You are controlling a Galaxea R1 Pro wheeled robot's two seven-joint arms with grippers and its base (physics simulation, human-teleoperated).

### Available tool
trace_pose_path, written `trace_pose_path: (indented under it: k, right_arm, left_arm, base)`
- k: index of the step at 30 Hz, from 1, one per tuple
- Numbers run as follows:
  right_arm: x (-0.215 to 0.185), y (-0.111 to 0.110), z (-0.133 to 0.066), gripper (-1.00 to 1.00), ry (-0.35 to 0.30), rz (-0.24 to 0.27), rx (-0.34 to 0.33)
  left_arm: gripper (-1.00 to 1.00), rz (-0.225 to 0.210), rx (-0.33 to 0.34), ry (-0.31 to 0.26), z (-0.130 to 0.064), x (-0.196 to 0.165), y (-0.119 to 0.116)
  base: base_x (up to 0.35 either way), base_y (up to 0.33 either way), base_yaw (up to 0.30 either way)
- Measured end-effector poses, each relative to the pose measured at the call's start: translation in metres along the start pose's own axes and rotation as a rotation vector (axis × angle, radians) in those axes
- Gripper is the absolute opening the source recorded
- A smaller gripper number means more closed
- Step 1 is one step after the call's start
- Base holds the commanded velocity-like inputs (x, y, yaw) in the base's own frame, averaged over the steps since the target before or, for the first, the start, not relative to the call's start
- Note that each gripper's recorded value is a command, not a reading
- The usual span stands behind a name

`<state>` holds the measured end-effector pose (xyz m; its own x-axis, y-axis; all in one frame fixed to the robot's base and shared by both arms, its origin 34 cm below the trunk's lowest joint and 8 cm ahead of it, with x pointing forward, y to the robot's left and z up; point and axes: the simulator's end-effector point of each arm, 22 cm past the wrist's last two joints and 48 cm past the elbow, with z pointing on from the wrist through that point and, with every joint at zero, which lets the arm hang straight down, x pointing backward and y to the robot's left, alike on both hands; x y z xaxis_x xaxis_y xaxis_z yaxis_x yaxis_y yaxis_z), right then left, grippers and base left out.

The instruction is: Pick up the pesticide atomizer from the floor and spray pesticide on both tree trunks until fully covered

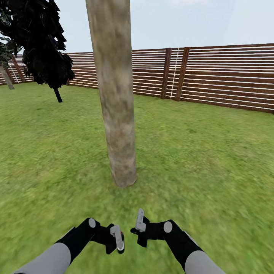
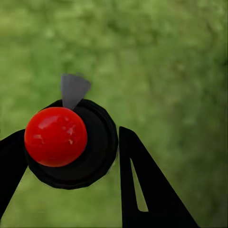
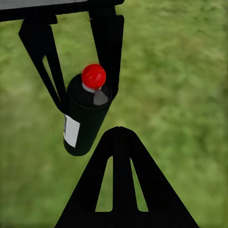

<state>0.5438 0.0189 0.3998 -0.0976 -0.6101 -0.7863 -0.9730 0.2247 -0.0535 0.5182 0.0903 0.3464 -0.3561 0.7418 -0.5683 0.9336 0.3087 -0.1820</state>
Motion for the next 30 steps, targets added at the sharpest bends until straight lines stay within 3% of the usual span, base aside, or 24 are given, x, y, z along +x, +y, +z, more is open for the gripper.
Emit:
trace_pose_path:
  k: [30]
  right_arm:
    - [0.000, 0.000, 0.000, -1.00, 0.001, 0.000, -0.001]
  left_arm:
    - [-1.00, 0.020, 0.020, -0.062, 0.013, -0.038, -0.013]
  base:
    - [0.000, 0.000, 0.000]
